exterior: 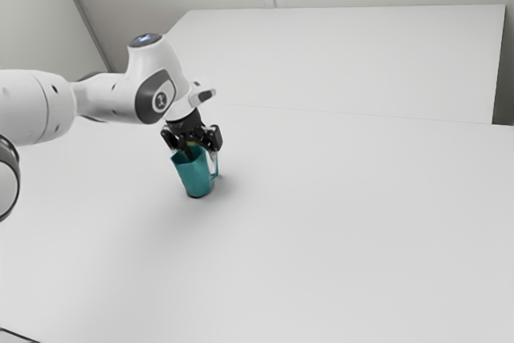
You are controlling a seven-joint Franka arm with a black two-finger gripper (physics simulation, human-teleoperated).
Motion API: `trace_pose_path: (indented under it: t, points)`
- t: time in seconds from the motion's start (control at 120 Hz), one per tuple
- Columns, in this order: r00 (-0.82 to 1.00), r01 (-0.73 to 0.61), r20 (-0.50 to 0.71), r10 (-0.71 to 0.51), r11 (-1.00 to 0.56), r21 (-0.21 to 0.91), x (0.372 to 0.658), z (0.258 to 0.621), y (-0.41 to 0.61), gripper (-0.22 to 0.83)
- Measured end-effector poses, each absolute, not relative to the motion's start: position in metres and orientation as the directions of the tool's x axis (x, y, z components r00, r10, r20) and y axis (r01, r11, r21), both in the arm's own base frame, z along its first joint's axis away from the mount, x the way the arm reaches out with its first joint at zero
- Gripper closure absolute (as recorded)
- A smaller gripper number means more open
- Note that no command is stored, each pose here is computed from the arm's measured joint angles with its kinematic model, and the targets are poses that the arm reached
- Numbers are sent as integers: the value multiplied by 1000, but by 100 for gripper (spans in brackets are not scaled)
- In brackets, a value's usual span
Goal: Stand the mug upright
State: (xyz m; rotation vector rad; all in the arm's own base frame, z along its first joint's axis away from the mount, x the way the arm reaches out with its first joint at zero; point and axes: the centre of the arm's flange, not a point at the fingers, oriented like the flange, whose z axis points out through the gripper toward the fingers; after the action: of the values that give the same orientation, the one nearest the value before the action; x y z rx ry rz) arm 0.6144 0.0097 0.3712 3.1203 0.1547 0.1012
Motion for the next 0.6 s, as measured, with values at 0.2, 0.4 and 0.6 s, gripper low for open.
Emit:
trace_pose_path:
  t: [0.2,0.4,0.6]
  points:
    - [990,80,114,82,-997,19,606,424,-1,10]
    - [985,37,168,31,-999,-33,601,481,-9,4]
    - [983,4,182,-11,-997,-83,599,547,-20,1]
